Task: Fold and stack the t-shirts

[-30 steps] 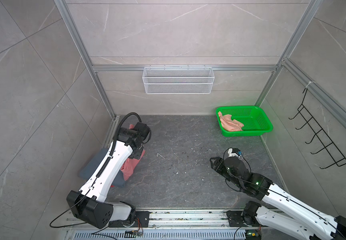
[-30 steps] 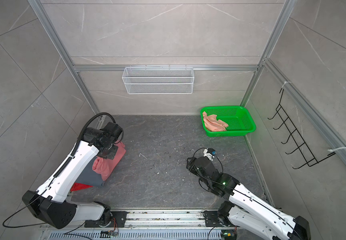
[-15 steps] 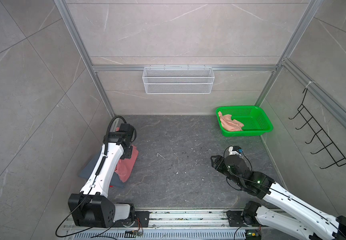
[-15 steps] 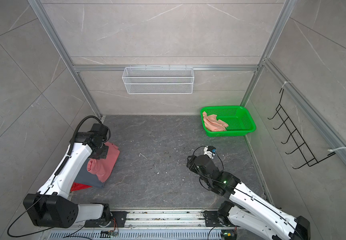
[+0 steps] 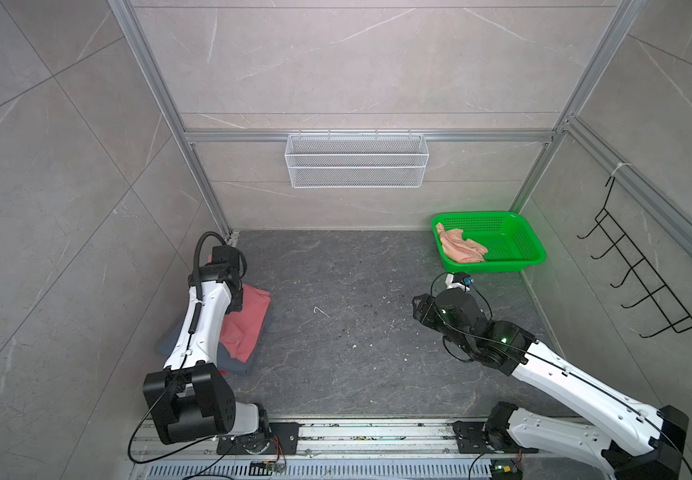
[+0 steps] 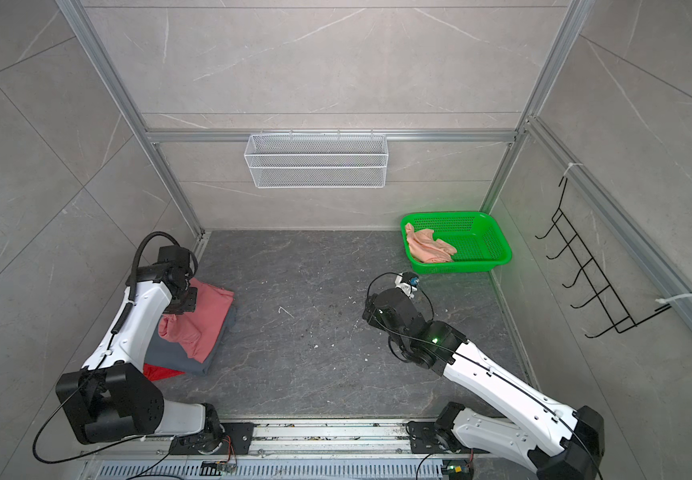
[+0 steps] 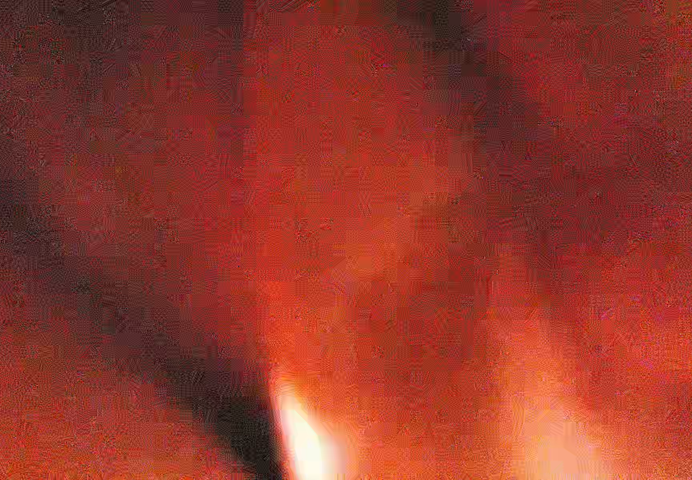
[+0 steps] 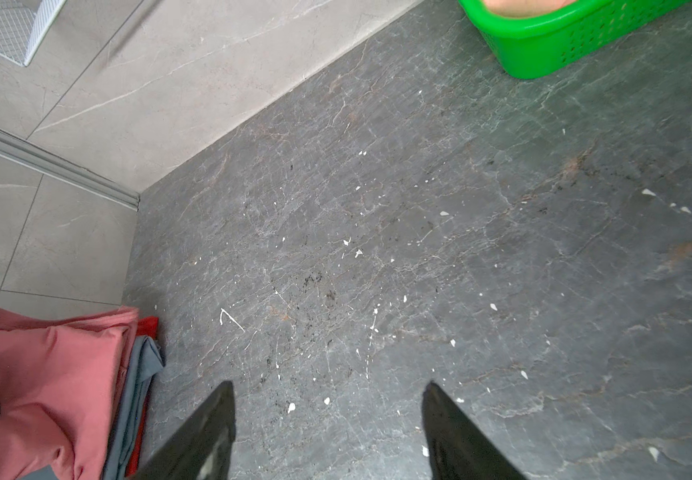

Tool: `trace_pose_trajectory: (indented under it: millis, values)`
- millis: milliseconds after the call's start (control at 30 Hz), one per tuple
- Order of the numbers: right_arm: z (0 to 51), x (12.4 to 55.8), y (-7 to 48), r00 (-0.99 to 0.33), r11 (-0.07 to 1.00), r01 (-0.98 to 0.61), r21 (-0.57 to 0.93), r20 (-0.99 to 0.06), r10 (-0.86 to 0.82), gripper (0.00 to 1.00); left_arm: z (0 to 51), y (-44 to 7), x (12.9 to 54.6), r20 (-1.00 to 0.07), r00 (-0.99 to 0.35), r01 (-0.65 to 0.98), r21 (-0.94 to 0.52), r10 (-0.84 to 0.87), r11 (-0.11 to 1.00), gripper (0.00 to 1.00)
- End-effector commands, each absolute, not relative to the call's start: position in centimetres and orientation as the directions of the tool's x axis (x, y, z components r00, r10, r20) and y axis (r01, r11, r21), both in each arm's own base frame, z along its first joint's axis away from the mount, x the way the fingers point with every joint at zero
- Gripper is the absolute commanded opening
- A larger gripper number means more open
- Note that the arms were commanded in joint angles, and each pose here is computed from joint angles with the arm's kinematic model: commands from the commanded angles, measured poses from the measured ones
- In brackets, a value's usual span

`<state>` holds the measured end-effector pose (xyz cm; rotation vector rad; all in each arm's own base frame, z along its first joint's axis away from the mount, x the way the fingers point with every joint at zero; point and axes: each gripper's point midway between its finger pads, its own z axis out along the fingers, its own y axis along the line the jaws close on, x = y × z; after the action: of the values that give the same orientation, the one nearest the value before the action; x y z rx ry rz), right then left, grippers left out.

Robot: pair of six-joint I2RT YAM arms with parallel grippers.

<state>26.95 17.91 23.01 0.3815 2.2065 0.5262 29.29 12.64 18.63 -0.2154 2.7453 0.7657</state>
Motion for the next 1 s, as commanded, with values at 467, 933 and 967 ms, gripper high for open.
trace_pose_trajectory:
  millis: [467, 933, 967]
  values:
    - [22.6, 25.8, 14.9, -0.589, 0.892, 0.156, 0.424, -0.685, 0.429, 0.72, 22.8, 21.1, 26.5, -0.371, -0.854, -0.517, 0.685, -0.364, 0.514, 0.84]
    - [23.7, 25.1, 9.7, -0.472, 0.913, 0.272, 0.306, -0.784, 0.403, 0.85, 20.8, 14.3, 31.5, -0.582, -0.614, -0.681, 0.049, -0.533, 0.731, 0.90]
    - [24.0, 24.9, 8.9, -0.456, 0.913, 0.286, 0.290, -0.797, 0.396, 0.87, 20.0, 14.5, 31.2, -0.566, -0.611, -0.700, 0.059, -0.554, 0.712, 0.90]
